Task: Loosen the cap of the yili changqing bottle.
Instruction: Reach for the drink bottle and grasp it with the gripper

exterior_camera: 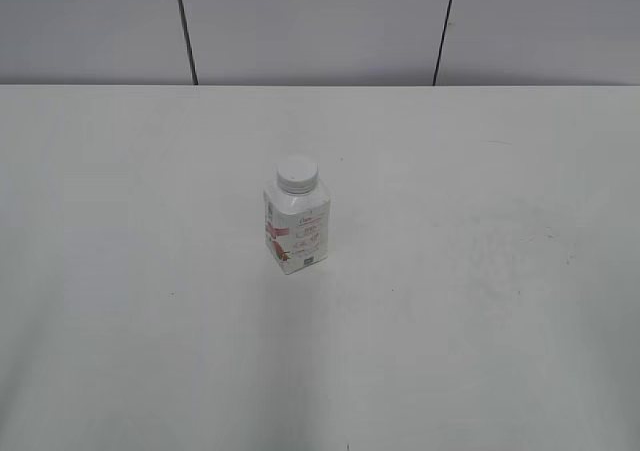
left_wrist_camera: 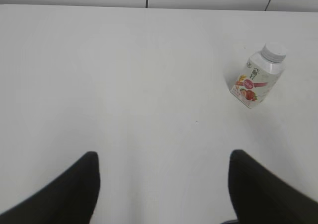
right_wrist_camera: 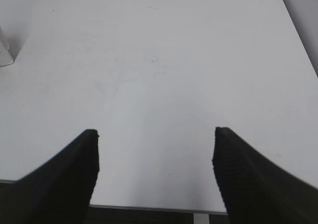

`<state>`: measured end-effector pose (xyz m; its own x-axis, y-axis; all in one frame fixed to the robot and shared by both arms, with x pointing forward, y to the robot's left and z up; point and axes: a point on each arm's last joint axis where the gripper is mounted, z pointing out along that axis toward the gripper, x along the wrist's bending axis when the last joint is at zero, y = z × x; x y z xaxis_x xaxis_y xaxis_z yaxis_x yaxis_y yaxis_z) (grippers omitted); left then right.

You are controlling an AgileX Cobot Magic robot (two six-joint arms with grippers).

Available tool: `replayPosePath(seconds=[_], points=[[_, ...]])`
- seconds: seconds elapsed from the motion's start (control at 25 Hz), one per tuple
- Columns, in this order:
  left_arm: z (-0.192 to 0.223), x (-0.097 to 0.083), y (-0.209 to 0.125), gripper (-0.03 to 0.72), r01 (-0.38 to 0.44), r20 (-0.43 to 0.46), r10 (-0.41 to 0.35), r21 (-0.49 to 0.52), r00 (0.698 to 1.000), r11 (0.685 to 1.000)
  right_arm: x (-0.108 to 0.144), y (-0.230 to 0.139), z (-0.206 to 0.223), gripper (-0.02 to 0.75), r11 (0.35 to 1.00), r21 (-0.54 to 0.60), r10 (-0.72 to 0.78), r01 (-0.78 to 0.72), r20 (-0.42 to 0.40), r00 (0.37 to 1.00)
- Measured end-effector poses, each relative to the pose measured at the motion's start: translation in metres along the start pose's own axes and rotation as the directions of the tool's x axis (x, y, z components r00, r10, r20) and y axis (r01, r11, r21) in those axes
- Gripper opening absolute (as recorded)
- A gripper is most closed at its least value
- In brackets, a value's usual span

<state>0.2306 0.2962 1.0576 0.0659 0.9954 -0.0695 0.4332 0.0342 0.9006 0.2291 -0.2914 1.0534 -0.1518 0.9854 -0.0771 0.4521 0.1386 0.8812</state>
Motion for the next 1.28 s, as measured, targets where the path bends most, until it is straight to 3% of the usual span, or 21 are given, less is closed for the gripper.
replayPosePath(seconds=[0.4, 0.64, 0.96, 1.28], points=[[0.000, 0.000, 0.001, 0.494, 0.000, 0.000, 0.000, -0.007, 1.000, 1.000, 0.000, 0.000, 0.000, 0.566, 1.000, 0.000, 0.000, 0.000, 0.000, 1.000], [0.001, -0.002, 0.036, 0.494, -0.014, 0.007, 0.015, -0.143, 1.000, 0.990, 0.000, 0.000, 0.000, 0.566, 1.000, 0.000, 0.000, 0.000, 0.000, 1.000], [0.051, -0.001, 0.080, 0.494, -0.121, -0.014, 0.121, -0.198, 0.993, 0.973, 0.000, 0.000, 0.000, 0.566, 1.000, 0.000, 0.000, 0.000, 0.000, 1.000], [0.116, 0.004, 0.094, 0.494, -0.081, -0.021, 0.079, -0.196, 0.997, 0.977, 0.000, 0.000, 0.000, 0.566, 1.000, 0.000, 0.000, 0.000, 0.000, 1.000]])
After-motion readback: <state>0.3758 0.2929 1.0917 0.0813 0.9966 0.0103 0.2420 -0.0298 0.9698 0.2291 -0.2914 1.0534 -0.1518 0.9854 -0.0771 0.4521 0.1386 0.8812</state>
